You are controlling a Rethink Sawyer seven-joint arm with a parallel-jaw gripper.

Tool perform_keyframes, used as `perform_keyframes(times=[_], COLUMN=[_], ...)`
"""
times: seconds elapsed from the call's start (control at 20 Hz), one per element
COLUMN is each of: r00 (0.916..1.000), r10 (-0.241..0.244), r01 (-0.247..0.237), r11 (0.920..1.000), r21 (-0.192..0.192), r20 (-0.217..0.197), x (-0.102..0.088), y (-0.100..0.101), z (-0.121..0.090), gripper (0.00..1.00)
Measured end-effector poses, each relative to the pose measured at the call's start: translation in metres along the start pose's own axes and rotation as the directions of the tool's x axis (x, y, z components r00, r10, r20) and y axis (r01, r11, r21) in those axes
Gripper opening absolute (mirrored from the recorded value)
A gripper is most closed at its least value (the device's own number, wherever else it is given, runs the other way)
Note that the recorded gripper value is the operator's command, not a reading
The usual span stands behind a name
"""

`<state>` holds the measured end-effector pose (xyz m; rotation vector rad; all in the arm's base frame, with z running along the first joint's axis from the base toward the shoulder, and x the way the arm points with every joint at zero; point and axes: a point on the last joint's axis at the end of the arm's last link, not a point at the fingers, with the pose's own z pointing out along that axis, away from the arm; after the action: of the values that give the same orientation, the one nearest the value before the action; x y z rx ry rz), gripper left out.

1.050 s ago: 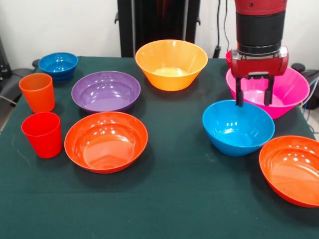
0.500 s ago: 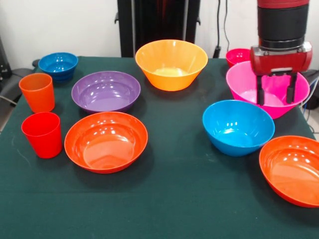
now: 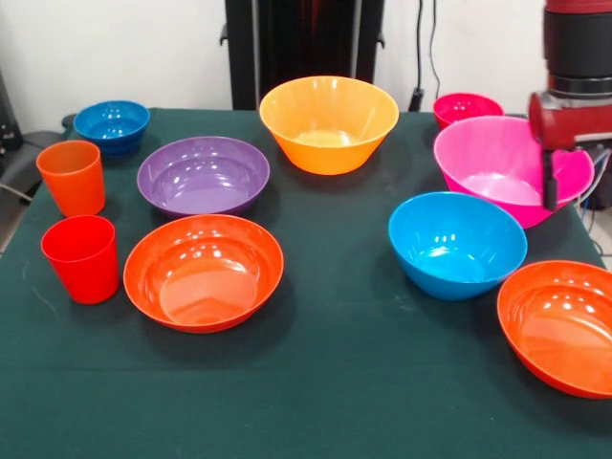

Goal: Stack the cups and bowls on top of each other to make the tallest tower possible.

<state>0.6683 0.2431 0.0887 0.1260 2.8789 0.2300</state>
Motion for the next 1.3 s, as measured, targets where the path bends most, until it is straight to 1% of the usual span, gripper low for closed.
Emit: perform_keyframes(times=[0.05,0.1,0.2,0.25,0.35,0.4,0.6,0.8,0.9,1.15,1.3], r00=[1.0,0.9999,0.9998,0.9995,0.9992,0.9989,0.9984,0.9978,0.9972,0.9952,0.9935], r10=[-0.002,-0.012,-0.017,-0.025,-0.031,-0.036,-0.033,-0.022,-0.005,0.012,0.021], r01=[0.002,0.012,0.017,0.025,0.031,0.036,0.033,0.021,0.002,-0.017,-0.028], r11=[1.0,0.9999,0.9998,0.9997,0.9995,0.9993,0.9995,0.9996,0.9995,0.9984,0.9975], r21=[0.0,0.001,0.003,0.005,0.006,0.006,0.006,0.021,0.032,0.054,0.065], r20=[0.002,0.009,0.013,0.019,0.024,0.031,0.046,0.063,0.075,0.097,0.112], x=[0.0,-0.001,-0.001,-0.001,-0.002,-0.004,-0.011,-0.025,-0.041,-0.069,-0.091], y=[0.003,0.016,0.023,0.031,0.039,0.047,0.055,0.052,0.045,0.029,0.019], z=[0.001,0.005,0.008,0.011,0.014,0.019,0.025,0.031,0.033,0.029,0.021], gripper=[1.0,1.0,1.0,1.0,1.0,1.0,1.0,1.0,1.0,1.0,1.0])
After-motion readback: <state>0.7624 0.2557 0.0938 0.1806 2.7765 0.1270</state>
